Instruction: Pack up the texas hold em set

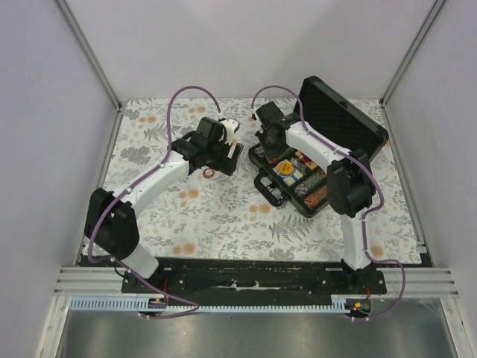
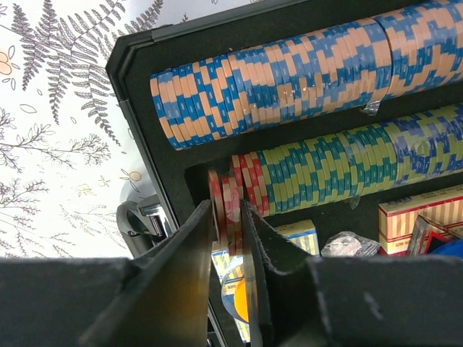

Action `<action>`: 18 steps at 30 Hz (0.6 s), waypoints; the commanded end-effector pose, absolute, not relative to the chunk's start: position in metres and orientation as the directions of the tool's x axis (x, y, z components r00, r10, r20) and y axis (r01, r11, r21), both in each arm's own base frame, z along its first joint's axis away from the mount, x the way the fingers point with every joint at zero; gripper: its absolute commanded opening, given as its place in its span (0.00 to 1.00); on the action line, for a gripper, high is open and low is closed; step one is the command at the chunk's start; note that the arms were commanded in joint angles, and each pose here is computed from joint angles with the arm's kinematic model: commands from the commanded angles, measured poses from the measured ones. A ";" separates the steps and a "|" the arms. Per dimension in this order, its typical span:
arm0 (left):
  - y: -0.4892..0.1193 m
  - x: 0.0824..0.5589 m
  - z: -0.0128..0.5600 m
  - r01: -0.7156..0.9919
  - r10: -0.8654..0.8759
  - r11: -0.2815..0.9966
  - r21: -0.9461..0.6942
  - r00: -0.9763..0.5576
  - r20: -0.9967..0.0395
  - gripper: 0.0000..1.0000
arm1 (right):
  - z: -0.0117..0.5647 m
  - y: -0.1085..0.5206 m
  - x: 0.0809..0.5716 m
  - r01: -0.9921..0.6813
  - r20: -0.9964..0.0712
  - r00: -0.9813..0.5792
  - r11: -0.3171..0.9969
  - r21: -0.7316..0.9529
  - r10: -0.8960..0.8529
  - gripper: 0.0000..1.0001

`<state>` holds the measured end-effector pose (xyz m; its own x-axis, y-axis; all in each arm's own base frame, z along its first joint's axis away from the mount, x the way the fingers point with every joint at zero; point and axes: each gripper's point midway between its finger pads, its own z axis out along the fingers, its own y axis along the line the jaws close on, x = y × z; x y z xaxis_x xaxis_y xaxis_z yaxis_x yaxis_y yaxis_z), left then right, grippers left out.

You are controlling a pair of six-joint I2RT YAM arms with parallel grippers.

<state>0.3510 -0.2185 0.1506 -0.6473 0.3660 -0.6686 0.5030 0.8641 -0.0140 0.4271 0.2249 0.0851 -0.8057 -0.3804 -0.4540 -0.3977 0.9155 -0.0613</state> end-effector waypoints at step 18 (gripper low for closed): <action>-0.213 0.356 0.162 0.502 0.381 0.864 0.031 -0.613 -0.692 0.89 | 0.109 0.211 0.450 -0.320 -0.546 -0.760 0.934 -0.159 -0.354 0.42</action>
<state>0.3521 -0.2158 0.1502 -0.6483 0.3671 -0.6670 0.4938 0.8696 -0.0015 0.4252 0.2303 0.0854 -0.8024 -0.3820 -0.4585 -0.3974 0.9152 -0.0672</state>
